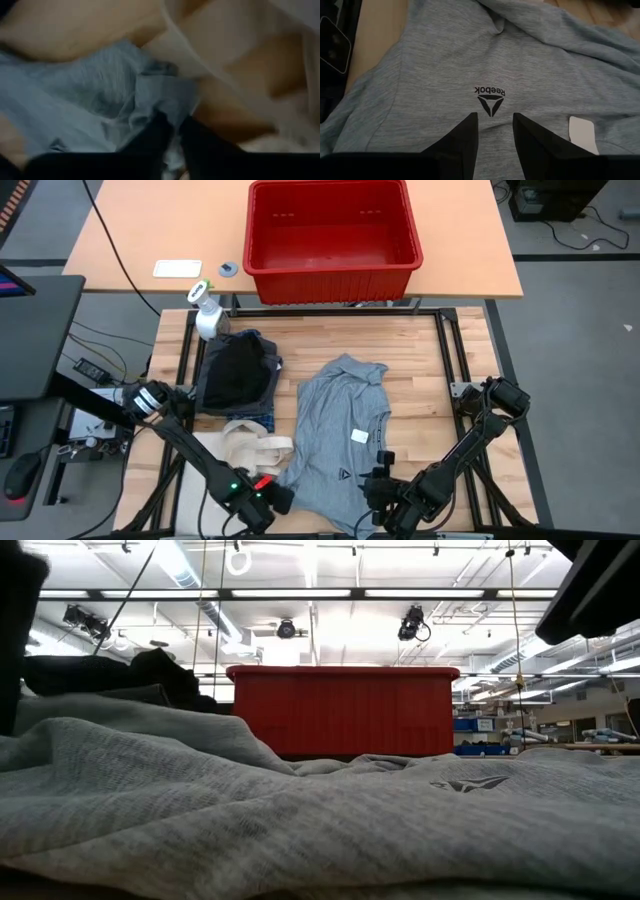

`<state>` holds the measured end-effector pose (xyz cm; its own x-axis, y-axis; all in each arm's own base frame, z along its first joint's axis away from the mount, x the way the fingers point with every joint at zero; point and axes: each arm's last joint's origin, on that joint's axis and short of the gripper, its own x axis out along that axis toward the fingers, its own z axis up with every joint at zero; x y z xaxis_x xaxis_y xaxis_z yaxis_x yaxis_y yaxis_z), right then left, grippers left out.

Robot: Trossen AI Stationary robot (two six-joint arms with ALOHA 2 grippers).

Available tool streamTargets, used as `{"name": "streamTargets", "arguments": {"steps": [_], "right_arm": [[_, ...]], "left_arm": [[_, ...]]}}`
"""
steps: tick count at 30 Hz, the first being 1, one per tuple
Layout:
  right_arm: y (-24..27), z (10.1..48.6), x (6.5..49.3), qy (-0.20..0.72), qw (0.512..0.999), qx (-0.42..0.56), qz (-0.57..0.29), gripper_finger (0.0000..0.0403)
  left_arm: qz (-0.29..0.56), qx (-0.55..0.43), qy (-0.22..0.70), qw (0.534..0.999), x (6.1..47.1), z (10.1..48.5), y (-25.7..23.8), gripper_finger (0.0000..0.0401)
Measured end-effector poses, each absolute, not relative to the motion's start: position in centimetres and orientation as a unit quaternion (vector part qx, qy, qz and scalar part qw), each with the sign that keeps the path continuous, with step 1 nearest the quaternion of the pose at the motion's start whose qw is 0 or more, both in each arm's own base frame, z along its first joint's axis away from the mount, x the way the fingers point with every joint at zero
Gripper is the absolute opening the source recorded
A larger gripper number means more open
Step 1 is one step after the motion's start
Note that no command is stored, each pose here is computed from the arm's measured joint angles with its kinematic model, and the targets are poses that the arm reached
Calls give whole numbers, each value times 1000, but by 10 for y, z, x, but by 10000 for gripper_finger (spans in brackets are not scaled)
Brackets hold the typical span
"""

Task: Fold Laundry from Bin
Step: Fold the gray shirt

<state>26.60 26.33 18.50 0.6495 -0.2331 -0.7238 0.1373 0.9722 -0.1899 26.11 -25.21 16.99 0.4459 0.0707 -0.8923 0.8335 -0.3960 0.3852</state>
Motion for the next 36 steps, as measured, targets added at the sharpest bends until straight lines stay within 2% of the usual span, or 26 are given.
{"name": "streamTargets", "arguments": {"steps": [2,5,9,12,15,19,22,27,30,36], "right_arm": [[263,185,266,406,906,-59,-102,131],[263,185,266,406,906,-60,-102,131],[262,187,266,391,910,-84,-110,131],[260,189,267,363,915,-124,-128,130],[261,192,268,327,921,-150,-151,130],[264,193,266,322,922,-153,-149,130],[264,192,265,329,923,-139,-145,130],[264,192,265,337,923,-124,-140,143],[267,187,274,341,927,-98,-123,173],[263,150,305,359,922,-99,-108,272]], "left_arm": [[-403,691,331,501,264,168,-253,16],[-345,623,331,619,276,181,-256,10],[-252,498,304,772,297,234,-244,5],[-180,393,290,854,308,275,-215,5],[-106,283,286,909,314,303,-176,5],[-4,156,320,934,317,319,-122,7],[58,96,361,926,319,316,-89,7],[69,58,388,917,324,310,-65,8],[67,60,401,912,324,307,-63,8],[62,80,428,898,322,302,-62,8]]}}
